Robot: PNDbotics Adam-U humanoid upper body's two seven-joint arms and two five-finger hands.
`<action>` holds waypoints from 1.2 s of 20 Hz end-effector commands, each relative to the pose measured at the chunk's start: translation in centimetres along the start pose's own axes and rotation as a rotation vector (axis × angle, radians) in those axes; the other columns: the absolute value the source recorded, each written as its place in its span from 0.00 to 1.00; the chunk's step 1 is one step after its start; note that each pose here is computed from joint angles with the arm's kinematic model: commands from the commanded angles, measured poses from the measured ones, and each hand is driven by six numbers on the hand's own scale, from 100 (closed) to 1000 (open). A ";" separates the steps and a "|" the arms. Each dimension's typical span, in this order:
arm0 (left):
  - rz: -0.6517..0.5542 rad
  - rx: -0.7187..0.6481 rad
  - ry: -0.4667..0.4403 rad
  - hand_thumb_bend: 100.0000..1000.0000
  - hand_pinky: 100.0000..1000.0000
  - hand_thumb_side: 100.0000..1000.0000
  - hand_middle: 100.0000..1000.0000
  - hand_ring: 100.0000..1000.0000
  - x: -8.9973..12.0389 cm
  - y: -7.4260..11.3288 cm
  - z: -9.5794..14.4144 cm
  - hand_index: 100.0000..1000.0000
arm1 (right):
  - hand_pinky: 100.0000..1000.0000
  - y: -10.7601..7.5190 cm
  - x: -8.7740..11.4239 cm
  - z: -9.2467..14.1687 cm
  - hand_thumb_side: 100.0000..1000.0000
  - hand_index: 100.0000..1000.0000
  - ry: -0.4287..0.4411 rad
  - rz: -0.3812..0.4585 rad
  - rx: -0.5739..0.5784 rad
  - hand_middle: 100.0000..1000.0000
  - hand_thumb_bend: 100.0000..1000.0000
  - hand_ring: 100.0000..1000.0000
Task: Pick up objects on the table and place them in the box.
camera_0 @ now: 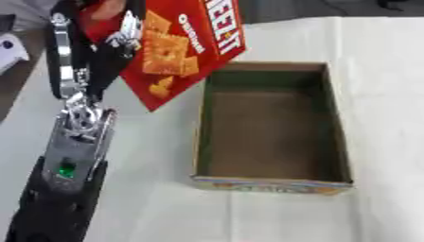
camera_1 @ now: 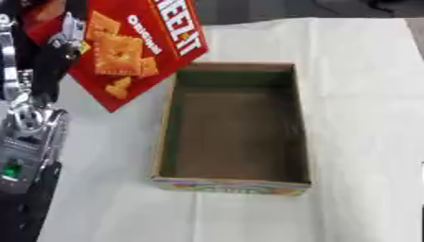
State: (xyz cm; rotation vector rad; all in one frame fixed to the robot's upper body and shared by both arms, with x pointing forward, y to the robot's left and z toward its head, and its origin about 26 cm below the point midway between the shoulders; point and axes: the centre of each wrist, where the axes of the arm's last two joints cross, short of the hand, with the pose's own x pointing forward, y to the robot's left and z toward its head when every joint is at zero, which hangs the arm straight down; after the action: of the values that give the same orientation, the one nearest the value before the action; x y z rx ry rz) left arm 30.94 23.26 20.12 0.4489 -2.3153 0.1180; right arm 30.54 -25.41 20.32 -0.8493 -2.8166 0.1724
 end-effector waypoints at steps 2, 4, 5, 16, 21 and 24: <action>0.029 -0.063 -0.033 0.00 0.00 0.00 0.00 0.00 0.7 -0.7 -0.5 0.08 | 0.18 -0.1 0.3 -0.7 0.65 0.59 -0.025 -0.007 -0.005 0.49 0.00 0.42; 0.043 -0.095 -0.030 0.00 0.00 0.00 0.00 0.00 0.7 -1.3 -0.5 0.08 | 0.18 0.0 0.3 -0.8 0.65 0.59 -0.027 -0.009 -0.005 0.49 0.00 0.42; 0.051 -0.118 -0.026 0.00 0.00 0.00 0.00 0.00 0.6 -1.7 -0.4 0.08 | 0.18 0.0 0.3 -0.8 0.65 0.59 -0.028 -0.011 -0.004 0.49 0.00 0.42; 0.108 -0.309 0.023 0.00 0.00 0.00 0.00 0.00 -1.4 -4.5 1.9 0.08 | 0.17 0.1 0.4 -1.0 0.65 0.59 -0.036 -0.018 -0.008 0.49 0.00 0.41; 0.121 -0.371 0.036 0.00 0.00 0.00 0.00 0.00 -1.9 -4.9 2.7 0.09 | 0.18 0.1 0.4 -1.0 0.65 0.59 -0.038 -0.019 -0.008 0.49 0.00 0.42; 0.109 -0.393 0.019 0.00 0.05 0.00 0.10 0.07 -1.8 -4.7 2.7 0.17 | 0.18 0.1 0.4 -1.0 0.65 0.59 -0.036 -0.018 -0.008 0.49 0.00 0.42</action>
State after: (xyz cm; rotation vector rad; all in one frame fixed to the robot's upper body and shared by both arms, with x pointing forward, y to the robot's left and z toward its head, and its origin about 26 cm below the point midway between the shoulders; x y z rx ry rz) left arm 32.12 18.71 16.10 0.1256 -2.2452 -0.2553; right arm 30.61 -25.16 20.56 -0.8298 -2.8277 0.1788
